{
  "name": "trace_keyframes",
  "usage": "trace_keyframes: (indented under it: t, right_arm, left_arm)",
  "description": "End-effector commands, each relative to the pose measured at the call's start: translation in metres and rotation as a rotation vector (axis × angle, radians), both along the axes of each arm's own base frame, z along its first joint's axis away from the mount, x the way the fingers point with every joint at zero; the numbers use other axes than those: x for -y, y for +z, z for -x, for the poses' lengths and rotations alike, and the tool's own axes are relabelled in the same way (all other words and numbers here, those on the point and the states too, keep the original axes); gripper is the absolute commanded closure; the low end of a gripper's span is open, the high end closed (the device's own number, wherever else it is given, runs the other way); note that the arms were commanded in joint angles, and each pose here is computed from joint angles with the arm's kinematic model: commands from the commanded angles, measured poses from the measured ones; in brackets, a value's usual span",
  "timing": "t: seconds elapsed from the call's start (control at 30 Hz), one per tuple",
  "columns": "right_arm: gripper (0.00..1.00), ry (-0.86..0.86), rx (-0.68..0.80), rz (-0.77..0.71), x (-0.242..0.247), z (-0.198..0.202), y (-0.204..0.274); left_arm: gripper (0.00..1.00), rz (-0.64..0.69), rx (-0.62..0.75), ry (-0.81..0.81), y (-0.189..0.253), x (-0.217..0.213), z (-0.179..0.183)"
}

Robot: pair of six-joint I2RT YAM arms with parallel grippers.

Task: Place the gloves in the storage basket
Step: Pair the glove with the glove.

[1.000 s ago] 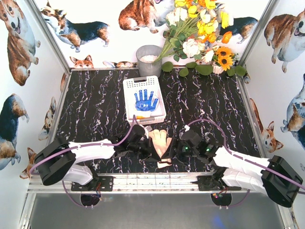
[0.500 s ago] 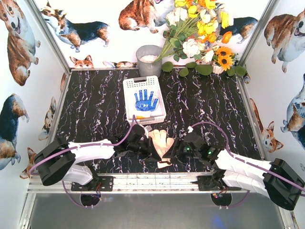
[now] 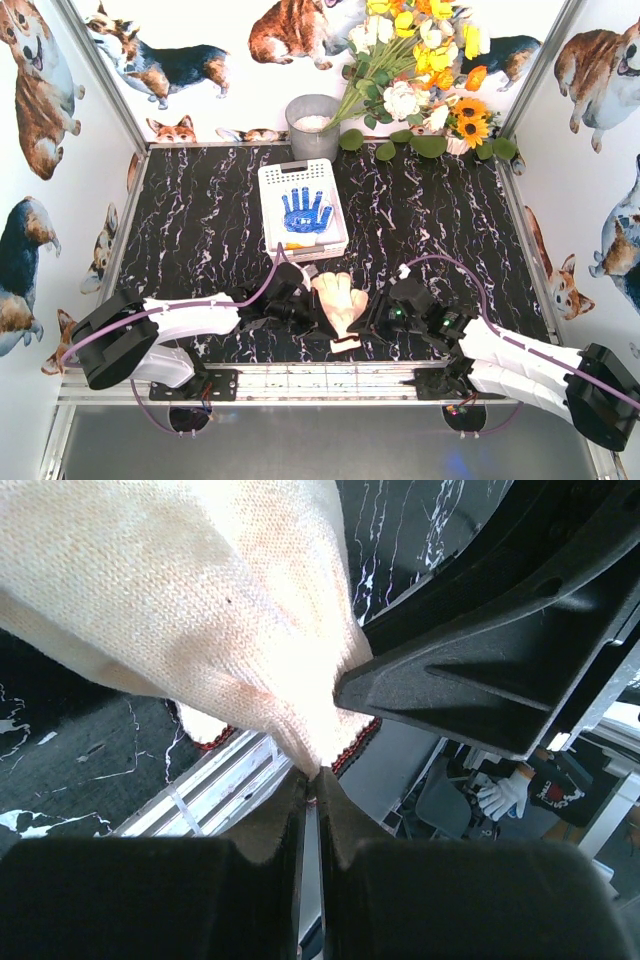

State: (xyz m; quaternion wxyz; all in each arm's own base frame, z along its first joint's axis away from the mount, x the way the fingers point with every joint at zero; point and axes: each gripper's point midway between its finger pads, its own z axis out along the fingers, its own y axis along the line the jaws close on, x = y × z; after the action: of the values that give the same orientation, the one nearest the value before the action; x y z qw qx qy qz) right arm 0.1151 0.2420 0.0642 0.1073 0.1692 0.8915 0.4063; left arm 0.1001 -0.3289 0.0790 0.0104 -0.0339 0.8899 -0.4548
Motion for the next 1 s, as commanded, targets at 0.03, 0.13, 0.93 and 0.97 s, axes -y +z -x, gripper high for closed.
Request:
trace_keyframes:
  t: [0.03,0.13,0.93,0.97]
  right_arm:
    - [0.71,0.023,0.027,0.029,-0.001,-0.003,0.003]
    - [0.71,0.054,0.026,0.063,-0.002,-0.002,-0.001]
    - [0.72,0.116,0.029,0.204,0.006,-0.005,-0.007]
    - [0.7,0.117,0.031,0.209,0.007,-0.005,-0.007]
  left_arm:
    - [1.0,-0.034,-0.031,-0.035,-0.013,-0.002,0.01]
    - [1.0,-0.052,-0.041,-0.05,-0.019,-0.002,0.014]
    - [0.81,-0.15,-0.069,-0.089,-0.053,-0.01,0.021]
    - [0.78,-0.155,-0.066,-0.089,-0.052,-0.011,0.021]
